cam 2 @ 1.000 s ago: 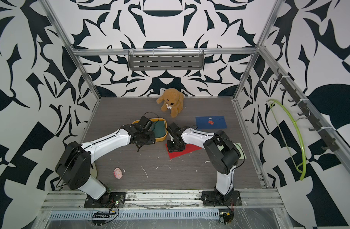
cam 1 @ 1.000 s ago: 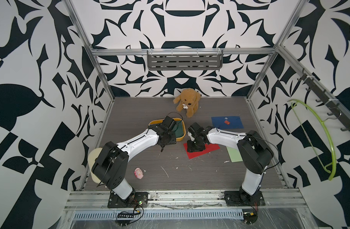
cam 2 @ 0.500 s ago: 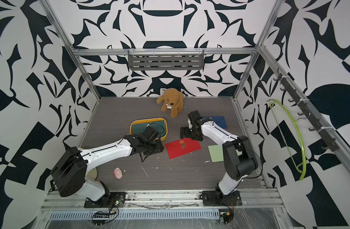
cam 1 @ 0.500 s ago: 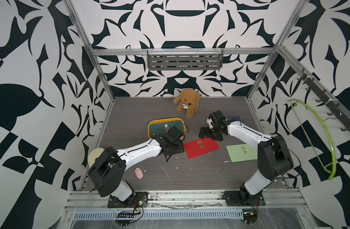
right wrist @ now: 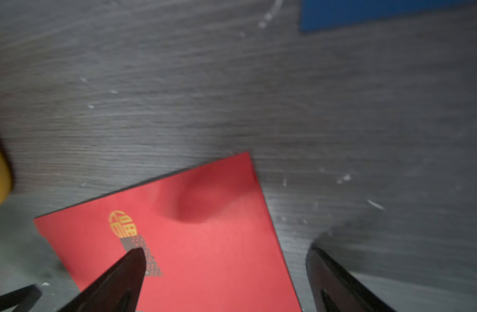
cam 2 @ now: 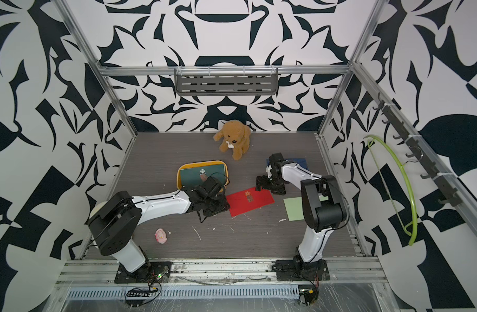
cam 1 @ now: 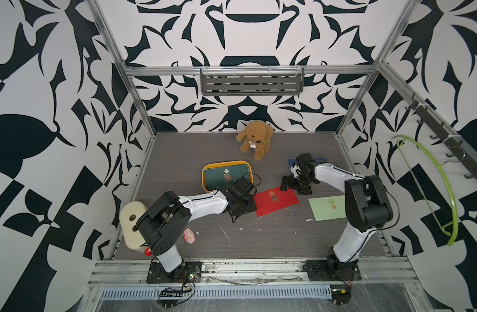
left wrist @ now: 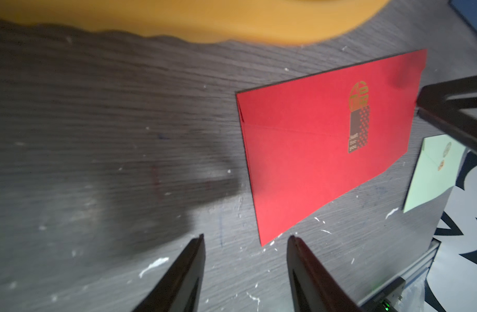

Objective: Put the sealed envelopes into the storage box
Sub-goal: Pick up the envelope from the center of the board.

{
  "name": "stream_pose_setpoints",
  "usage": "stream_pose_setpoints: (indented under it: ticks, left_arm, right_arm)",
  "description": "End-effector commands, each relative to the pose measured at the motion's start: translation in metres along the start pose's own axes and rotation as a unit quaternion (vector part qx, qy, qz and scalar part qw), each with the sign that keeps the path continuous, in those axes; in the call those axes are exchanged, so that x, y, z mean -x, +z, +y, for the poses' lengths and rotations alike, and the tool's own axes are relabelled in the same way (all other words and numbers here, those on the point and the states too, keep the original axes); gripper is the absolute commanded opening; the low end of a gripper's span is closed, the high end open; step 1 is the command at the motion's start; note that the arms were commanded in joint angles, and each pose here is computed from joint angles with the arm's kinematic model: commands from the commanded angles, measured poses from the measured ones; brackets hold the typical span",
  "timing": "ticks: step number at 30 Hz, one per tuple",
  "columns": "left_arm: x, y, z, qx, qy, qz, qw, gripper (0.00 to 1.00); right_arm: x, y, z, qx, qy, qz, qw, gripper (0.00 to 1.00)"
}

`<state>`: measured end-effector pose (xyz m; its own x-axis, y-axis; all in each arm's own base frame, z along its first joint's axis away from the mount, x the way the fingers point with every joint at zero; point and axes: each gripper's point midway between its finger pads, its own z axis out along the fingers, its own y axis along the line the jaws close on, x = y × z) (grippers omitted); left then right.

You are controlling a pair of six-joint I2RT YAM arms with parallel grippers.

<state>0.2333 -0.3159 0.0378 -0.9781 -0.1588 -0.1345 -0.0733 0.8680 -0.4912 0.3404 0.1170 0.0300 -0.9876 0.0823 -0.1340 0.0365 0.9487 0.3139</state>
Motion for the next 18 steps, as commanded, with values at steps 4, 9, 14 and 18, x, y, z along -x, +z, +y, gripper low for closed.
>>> stream_pose_setpoints:
  ticks: [4,9,14,18]
  left_arm:
    - [-0.005,0.013,-0.001,-0.003,0.002,0.018,1.0,0.55]
    - [-0.006,0.022,0.002,0.0,-0.002,0.023,1.0,0.55]
    - [-0.009,0.029,0.004,0.004,0.001,0.032,0.999,0.55]
    - [-0.011,0.029,0.006,0.006,0.004,0.035,0.999,0.55]
  right_arm:
    - [-0.023,0.007,0.014,0.029,-0.027,0.026,0.999,0.99]
    - [-0.039,0.012,0.027,0.038,-0.039,0.038,0.998,0.99]
    - [-0.053,0.011,0.04,0.036,-0.066,0.046,0.996,0.99]
    - [-0.063,0.008,0.05,0.037,-0.089,0.051,0.994,0.99]
